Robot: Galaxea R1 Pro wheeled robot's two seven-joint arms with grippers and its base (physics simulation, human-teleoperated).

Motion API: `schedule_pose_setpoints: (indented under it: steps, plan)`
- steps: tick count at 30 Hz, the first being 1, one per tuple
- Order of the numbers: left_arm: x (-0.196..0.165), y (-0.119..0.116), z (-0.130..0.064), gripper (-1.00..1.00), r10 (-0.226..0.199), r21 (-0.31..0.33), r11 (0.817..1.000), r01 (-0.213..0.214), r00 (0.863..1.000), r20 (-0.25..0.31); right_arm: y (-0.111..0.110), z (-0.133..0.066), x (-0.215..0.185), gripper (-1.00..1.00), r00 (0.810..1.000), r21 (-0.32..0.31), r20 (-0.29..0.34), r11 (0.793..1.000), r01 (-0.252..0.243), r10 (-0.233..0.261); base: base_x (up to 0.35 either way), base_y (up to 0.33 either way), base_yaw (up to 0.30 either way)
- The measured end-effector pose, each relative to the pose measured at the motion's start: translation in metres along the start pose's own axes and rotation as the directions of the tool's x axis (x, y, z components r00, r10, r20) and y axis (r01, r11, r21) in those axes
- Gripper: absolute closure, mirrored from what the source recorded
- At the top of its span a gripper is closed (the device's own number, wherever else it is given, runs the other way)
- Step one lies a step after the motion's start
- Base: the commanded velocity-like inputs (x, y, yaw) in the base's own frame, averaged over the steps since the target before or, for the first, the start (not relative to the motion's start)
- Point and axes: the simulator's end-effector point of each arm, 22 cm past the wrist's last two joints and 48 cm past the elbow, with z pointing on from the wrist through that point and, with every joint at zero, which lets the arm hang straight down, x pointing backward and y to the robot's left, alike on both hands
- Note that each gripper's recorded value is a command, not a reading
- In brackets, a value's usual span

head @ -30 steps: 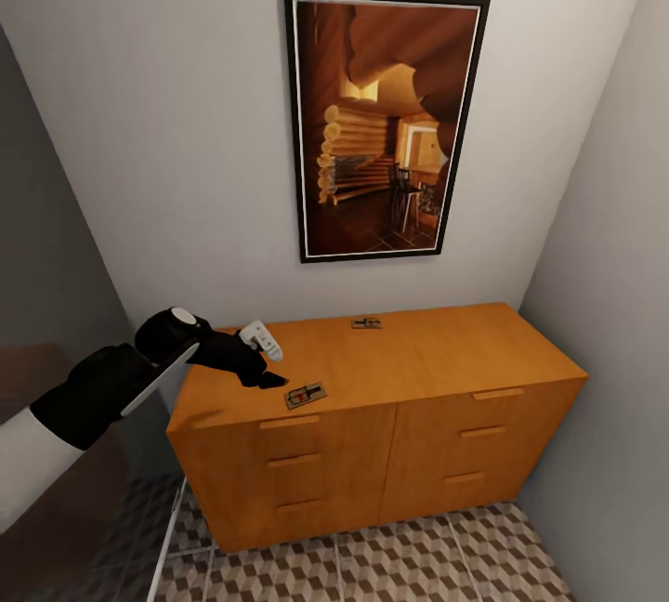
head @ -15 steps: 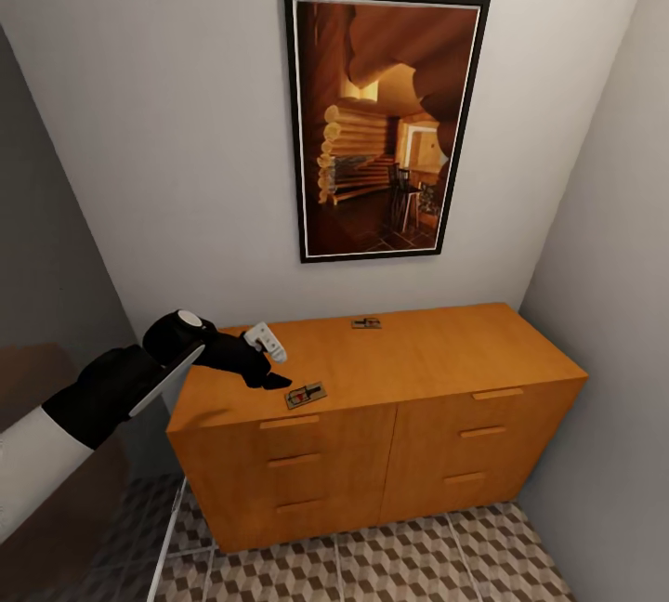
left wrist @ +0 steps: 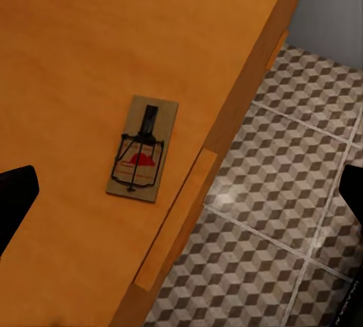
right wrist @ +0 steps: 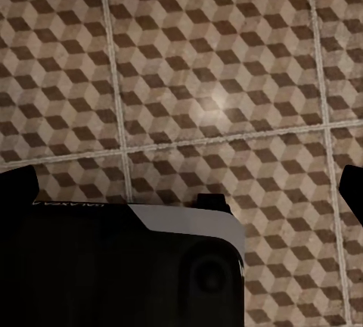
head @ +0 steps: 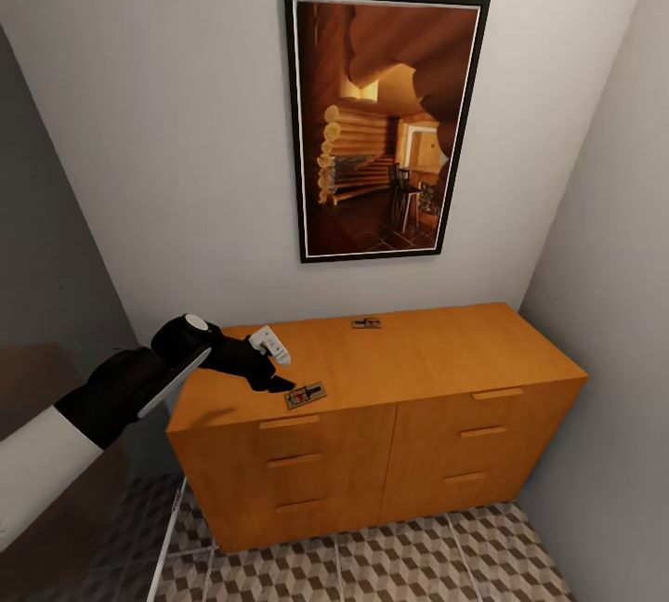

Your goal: Take the four mousetraps from the cabinet in the bathroom and place them on the bathroom floor. Make sure all four end up on the same floor surface, and ensure that at least two of them are either under or directly next to the same bathroom sink.

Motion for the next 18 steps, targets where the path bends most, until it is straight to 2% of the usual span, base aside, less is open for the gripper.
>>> schedule_pose_setpoints:
  steps: [5, 18]
  plan:
    - [0.0, 0.002, 0.008, -1.0, 0.006, 0.005, 1.0, -0.006, 1.0, 0.016, 0.0, 0.0, 0.0, -1.0, 1.0, 0.0, 0.0, 1.0, 0.0, 0.0, 0.0, 0.0, 0.0]
    - [0.005, 0.0, 0.016, -1.0, 0.005, 0.013, 1.0, -0.005, 1.0, 0.007, 0.0, 0.0, 0.0, -1.0, 1.0, 0.0, 0.0, 1.0, -0.001, 0.001, 0.0, 0.0, 0.0]
